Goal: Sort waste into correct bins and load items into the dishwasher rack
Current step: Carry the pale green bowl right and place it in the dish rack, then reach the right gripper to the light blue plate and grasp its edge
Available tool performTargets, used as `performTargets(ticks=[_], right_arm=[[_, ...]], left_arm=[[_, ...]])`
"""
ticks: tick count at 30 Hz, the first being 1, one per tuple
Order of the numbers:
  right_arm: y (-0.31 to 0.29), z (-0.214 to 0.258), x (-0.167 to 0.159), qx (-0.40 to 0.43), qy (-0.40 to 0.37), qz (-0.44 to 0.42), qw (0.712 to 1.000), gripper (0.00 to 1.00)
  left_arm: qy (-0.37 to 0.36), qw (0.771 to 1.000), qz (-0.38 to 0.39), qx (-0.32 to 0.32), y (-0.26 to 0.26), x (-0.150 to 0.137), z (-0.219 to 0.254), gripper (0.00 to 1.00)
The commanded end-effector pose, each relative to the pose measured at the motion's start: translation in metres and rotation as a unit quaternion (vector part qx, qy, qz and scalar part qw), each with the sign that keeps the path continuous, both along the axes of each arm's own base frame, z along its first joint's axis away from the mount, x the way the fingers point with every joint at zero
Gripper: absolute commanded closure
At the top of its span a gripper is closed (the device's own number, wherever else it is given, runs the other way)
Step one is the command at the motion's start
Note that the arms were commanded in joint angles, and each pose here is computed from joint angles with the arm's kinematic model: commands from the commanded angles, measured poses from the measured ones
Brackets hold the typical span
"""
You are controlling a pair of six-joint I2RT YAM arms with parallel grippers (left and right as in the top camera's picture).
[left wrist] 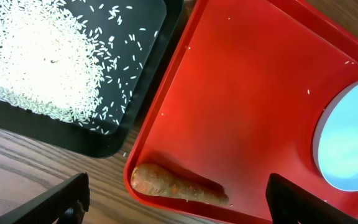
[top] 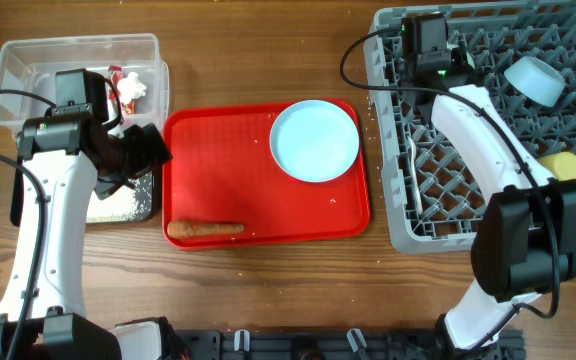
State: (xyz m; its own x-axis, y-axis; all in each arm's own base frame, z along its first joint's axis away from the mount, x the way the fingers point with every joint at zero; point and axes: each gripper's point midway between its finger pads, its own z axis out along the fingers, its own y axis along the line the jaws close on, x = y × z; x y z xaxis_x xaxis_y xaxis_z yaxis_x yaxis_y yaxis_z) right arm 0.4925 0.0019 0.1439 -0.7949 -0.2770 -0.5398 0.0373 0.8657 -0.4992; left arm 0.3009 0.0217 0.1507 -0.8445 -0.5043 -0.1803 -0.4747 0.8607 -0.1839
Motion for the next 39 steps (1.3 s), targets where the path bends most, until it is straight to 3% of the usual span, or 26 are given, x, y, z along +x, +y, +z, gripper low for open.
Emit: performTargets(ticks=[1,4,7,10,15,19,22,32,39], right_arm=[[0.011,0.020,-0.006,0.050,-0.022,0.007,0.998,0.29],[0.052,0.046,-0.016,0.148,-0.028,0.092,0.984,0.25],[0.111,0.066,-0.041,0.289,-0.006,0.186,0.939,0.25],[0.148,0.050,-0.068,0.359,0.057,0.191,0.912,0.26],[0.190,0.006,-0.106,0.360,0.157,0.160,0.905,0.27],[0.172,-0.047,-0.131,0.353,0.216,-0.056,0.909,0.28],[0.169,-0.076,-0.137,0.357,0.237,-0.136,0.893,0.28],[0.161,-0.126,-0.156,0.331,0.282,-0.215,0.874,0.32],[0.163,-0.134,-0.153,0.338,0.274,-0.213,0.875,0.50]], left_arm=[[-0.007,1.000,0.009,0.002,0.002,0.002,0.004,0.09],[-0.007,1.000,0.009,0.002,0.002,0.002,0.004,0.09],[-0.007,1.000,0.009,0.002,0.002,0.002,0.004,0.09],[-0.007,1.000,0.009,0.002,0.002,0.002,0.004,0.08],[-0.007,1.000,0.009,0.002,0.002,0.002,0.004,0.08],[-0.007,1.000,0.009,0.002,0.002,0.002,0.004,0.08],[-0.006,1.000,0.009,0.002,0.002,0.002,0.004,0.08],[-0.006,1.000,0.009,0.002,0.002,0.002,0.004,0.08],[-0.006,1.000,0.009,0.002,0.002,0.002,0.004,0.08]])
